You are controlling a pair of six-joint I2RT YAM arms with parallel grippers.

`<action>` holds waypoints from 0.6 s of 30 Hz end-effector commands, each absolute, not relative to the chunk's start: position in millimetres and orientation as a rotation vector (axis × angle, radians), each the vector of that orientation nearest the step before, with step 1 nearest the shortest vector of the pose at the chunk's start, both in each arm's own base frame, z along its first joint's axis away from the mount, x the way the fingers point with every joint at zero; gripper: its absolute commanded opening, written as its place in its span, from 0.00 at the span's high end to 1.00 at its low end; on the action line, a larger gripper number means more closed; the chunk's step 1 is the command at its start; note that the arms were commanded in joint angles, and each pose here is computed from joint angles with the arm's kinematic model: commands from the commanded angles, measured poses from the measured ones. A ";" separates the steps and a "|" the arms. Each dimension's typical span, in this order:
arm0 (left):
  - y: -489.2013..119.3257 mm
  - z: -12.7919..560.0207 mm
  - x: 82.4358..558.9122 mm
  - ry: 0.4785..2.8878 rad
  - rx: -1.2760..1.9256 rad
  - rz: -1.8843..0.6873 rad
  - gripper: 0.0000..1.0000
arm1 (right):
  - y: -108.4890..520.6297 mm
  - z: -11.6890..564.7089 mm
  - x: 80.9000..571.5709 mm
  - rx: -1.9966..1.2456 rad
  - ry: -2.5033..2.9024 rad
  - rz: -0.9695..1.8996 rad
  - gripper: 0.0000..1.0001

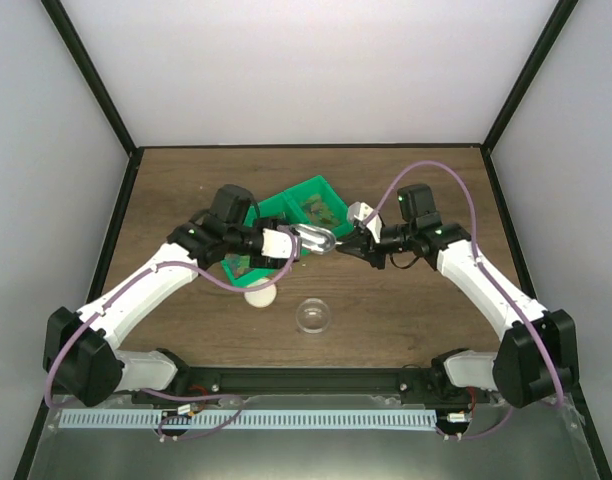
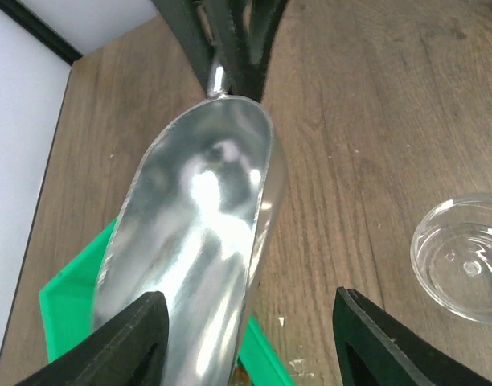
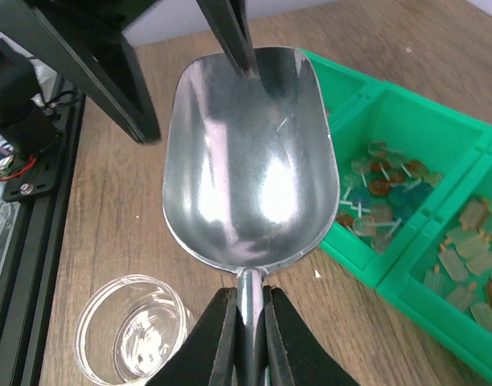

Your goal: Pack the candies

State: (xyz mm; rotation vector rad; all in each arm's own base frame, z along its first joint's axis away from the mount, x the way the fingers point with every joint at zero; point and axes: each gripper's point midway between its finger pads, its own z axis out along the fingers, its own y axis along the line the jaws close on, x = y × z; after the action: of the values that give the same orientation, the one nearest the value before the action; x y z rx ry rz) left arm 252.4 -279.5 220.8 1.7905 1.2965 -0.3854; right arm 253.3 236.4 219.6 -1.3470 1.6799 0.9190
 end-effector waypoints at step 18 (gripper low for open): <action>-158.0 158.7 469.9 2.260 0.960 -0.393 0.40 | 209.6 195.0 320.8 -0.960 2.185 0.680 0.99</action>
State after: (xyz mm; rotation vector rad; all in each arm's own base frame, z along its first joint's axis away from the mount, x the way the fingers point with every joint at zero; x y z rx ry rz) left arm 452.7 -165.7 177.8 1.0342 2.1288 -0.3756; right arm 313.8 211.0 179.9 -0.9909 2.1714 0.7066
